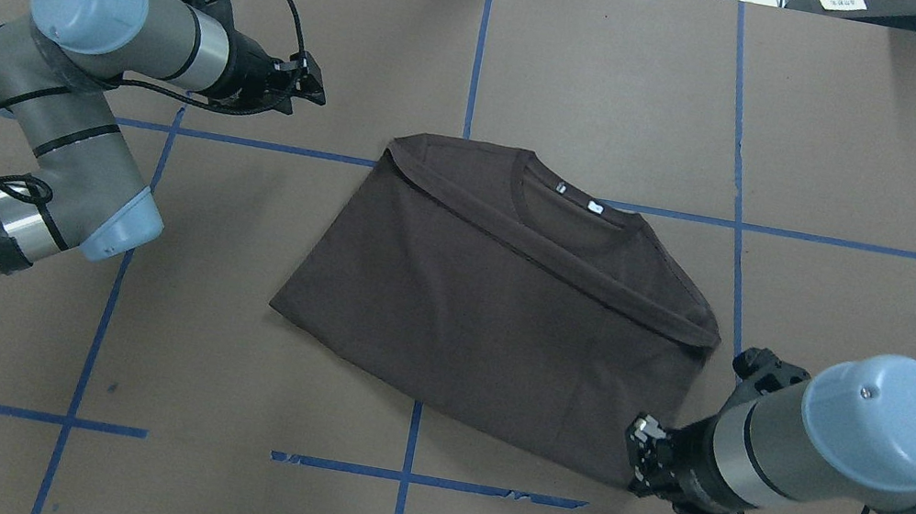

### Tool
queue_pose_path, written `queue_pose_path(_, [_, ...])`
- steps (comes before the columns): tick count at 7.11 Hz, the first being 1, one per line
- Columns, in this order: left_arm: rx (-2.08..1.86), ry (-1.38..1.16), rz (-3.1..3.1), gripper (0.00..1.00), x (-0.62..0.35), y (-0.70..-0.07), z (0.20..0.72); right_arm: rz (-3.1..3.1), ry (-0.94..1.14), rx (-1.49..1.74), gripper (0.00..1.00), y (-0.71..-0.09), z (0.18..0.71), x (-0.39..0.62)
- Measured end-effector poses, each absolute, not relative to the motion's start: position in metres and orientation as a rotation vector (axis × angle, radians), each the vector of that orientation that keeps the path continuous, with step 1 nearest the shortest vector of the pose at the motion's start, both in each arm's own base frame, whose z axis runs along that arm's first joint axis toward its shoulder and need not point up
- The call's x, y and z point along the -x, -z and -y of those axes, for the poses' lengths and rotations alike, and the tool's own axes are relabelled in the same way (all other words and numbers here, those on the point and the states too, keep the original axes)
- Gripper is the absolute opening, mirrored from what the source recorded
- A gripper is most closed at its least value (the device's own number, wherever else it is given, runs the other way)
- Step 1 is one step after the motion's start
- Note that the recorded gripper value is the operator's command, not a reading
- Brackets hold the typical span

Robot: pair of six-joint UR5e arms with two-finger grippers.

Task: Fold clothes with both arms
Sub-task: 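Drag the shirt's side edge toward the robot with the right gripper, rotating it, then move the right gripper to the collar while the left gripper approaches the shirt's near edge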

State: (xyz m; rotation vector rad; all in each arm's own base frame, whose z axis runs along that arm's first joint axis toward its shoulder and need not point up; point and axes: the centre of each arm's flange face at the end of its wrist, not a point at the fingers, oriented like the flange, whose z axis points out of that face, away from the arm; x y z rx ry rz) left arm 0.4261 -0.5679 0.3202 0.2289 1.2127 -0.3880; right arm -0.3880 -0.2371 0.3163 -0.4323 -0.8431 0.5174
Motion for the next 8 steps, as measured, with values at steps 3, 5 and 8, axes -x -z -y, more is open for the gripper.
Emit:
queue_pose_path(3, [-0.236, 0.367, -1.251, 0.58, -0.428, -0.298, 0.559, 0.749, -0.308, 0.533, 1.0, -0.329, 0.138, 0.408])
queue_pose_path(5, [-0.201, 0.344, -1.284, 0.58, -0.448, -0.284, 0.534, 0.741, -0.314, 0.519, 1.0, -0.334, 0.136, 0.406])
queue_pose_path(8, [-0.014, 0.427, -1.348, 0.58, -0.471, -0.262, 0.462, 0.885, -0.611, 0.316, 1.0, -0.318, 0.297, 0.375])
